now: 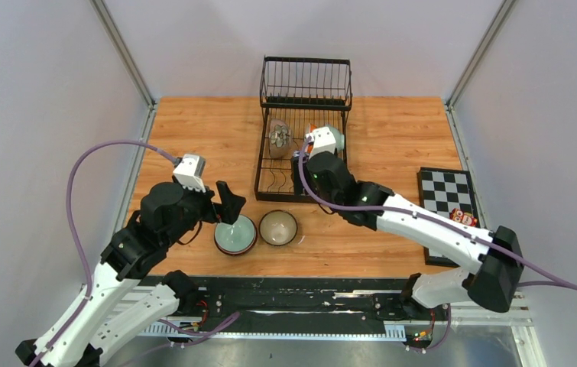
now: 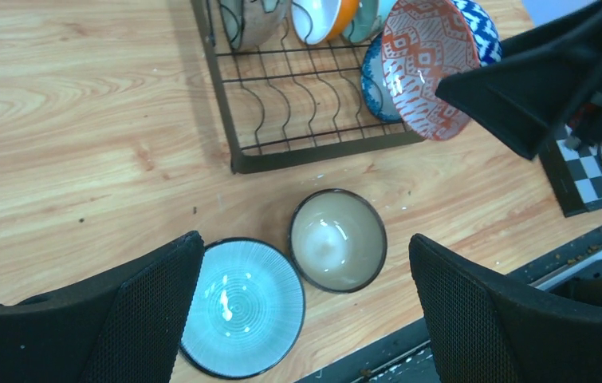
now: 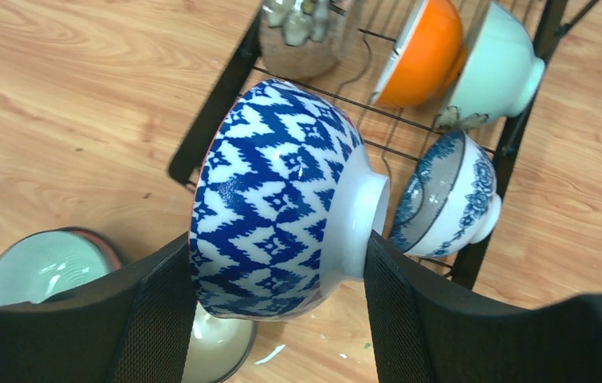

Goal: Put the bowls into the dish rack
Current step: Place the bowl in the dish rack.

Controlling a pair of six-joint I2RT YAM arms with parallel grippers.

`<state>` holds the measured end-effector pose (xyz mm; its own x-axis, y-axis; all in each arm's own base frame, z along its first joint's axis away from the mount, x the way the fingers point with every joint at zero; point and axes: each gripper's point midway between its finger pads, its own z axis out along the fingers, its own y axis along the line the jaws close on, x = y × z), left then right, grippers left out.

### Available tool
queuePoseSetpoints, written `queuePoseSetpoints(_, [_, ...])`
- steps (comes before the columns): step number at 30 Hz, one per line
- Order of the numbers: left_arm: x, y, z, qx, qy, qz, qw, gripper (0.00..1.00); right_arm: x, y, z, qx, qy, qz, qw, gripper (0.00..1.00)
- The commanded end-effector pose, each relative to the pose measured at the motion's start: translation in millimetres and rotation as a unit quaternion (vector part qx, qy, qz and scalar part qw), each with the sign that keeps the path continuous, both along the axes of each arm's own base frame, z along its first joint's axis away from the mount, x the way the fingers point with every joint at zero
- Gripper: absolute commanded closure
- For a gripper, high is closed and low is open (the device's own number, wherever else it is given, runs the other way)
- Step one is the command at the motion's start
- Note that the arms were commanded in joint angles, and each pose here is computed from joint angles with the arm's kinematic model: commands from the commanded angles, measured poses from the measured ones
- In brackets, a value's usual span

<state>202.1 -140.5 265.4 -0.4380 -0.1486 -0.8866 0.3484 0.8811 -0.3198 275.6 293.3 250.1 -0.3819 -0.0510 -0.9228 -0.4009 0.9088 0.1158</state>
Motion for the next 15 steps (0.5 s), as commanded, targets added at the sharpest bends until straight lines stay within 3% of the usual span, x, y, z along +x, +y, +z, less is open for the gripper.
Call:
queuePoseSetpoints(1, [-6.6, 22.0, -2.0, 0.040, -0.006, 0.022, 0.999, 0.00, 29.3, -10.1, -2.3, -0.008, 0.007, -0.035, 0.999, 0.97])
queuePoseSetpoints(15, [-8.6, 27.3, -36.3, 0.079, 0.024, 0.022, 0.996, 0.00, 83.2, -17.5, -74.2, -0.049, 0.093, -0.064, 0.992, 0.97])
